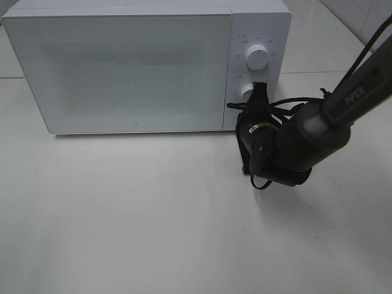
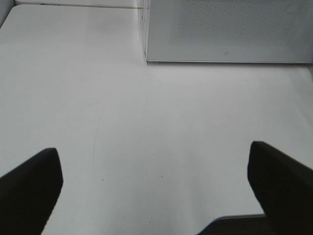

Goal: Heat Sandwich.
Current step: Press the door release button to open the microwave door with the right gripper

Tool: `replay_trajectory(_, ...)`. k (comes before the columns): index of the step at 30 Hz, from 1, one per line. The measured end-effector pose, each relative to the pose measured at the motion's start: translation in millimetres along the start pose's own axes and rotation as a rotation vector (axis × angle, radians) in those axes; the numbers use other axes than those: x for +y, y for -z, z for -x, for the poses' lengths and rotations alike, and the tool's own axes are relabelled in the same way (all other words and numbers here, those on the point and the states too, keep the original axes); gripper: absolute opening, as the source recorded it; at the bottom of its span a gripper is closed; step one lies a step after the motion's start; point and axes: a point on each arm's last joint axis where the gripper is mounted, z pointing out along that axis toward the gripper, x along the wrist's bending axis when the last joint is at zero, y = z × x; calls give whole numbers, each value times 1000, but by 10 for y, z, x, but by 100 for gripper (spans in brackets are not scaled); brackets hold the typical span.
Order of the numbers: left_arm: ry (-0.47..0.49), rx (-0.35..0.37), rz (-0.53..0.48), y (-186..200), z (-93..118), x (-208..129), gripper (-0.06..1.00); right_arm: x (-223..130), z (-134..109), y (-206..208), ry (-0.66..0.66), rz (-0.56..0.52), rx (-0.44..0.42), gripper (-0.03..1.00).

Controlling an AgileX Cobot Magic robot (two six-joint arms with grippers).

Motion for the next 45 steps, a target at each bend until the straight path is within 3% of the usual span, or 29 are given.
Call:
replay_trajectory(10, 0, 0, 0, 0, 0, 0, 96, -12, -89, -104, 42, 11, -91, 2)
replay_trajectory(45, 0, 0, 0, 0, 0, 0, 96, 93, -159, -17, 68, -27, -116, 2)
